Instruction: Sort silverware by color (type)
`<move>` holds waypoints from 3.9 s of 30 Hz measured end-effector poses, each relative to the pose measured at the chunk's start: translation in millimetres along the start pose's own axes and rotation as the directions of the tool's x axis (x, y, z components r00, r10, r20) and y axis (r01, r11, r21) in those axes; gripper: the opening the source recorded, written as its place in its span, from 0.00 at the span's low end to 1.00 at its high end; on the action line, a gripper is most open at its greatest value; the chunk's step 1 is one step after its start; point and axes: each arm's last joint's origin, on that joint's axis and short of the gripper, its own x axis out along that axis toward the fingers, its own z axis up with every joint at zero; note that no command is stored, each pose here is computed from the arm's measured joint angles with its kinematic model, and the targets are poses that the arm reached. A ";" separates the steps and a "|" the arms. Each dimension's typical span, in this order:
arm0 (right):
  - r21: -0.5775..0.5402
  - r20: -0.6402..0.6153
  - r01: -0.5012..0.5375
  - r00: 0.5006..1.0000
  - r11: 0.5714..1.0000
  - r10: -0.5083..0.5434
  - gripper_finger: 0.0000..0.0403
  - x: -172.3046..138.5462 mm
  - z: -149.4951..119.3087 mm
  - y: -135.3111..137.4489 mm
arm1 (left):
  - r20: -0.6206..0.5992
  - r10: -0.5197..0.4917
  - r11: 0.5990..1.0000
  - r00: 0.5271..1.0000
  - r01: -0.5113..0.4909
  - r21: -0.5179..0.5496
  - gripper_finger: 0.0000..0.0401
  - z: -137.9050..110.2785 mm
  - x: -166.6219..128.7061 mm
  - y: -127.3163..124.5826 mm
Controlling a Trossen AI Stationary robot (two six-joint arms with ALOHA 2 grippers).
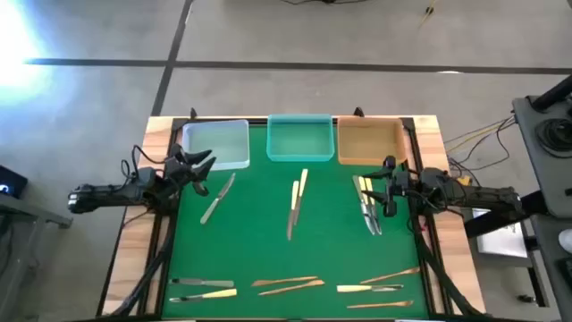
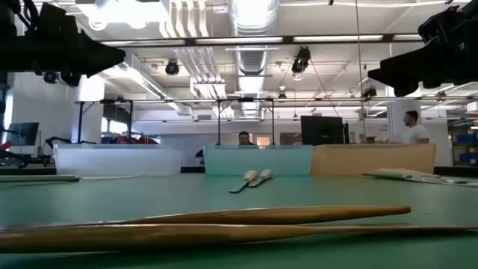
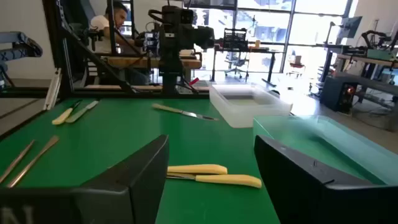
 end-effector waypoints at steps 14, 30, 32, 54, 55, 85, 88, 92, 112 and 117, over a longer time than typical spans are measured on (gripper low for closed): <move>0.000 0.000 0.000 1.000 1.000 0.000 0.57 0.0 0.1 0.0 | 0.000 0.000 1.000 1.000 0.000 0.000 0.28 -0.1 0.0 0.0; 0.000 0.000 0.000 1.000 1.000 0.000 0.57 0.0 0.0 0.0 | 0.000 0.001 1.000 1.000 -0.001 0.000 0.28 0.0 0.0 0.0; 0.000 0.000 0.000 1.000 1.000 0.000 0.57 0.0 0.1 0.0 | 0.000 0.000 1.000 1.000 0.000 0.000 0.28 0.0 0.0 0.0; 0.000 0.000 0.000 1.000 1.000 0.000 0.57 0.0 0.0 0.0 | 0.000 0.000 1.000 1.000 0.000 0.000 0.28 -0.1 0.0 0.0; 0.000 0.000 0.000 1.000 1.000 0.000 0.57 0.0 0.0 0.0 | 0.000 0.000 1.000 1.000 0.000 0.000 0.28 0.0 0.0 0.0; 0.000 0.000 0.000 1.000 1.000 0.000 0.57 0.0 0.1 0.0 | 0.000 0.000 1.000 1.000 0.000 0.000 0.28 0.0 0.0 0.0; 0.000 0.000 0.000 1.000 1.000 0.000 0.57 0.0 0.0 0.0 | 0.000 0.000 1.000 1.000 0.000 0.000 0.28 0.1 0.0 0.0; 0.000 0.000 0.000 1.000 1.000 0.000 0.57 0.0 0.0 0.0 | 0.000 0.000 1.000 1.000 0.000 0.000 0.28 0.0 0.0 0.0; 0.000 0.000 0.000 1.000 1.000 0.000 0.57 0.0 0.0 0.0 | 0.070 0.264 0.923 0.962 -0.232 -0.307 0.28 16.2 -1.5 9.6; 0.000 0.000 0.000 1.000 1.000 0.000 0.57 0.0 0.0 0.0 | -0.023 0.253 0.895 0.967 -0.243 -0.374 0.28 46.0 4.1 9.9</move>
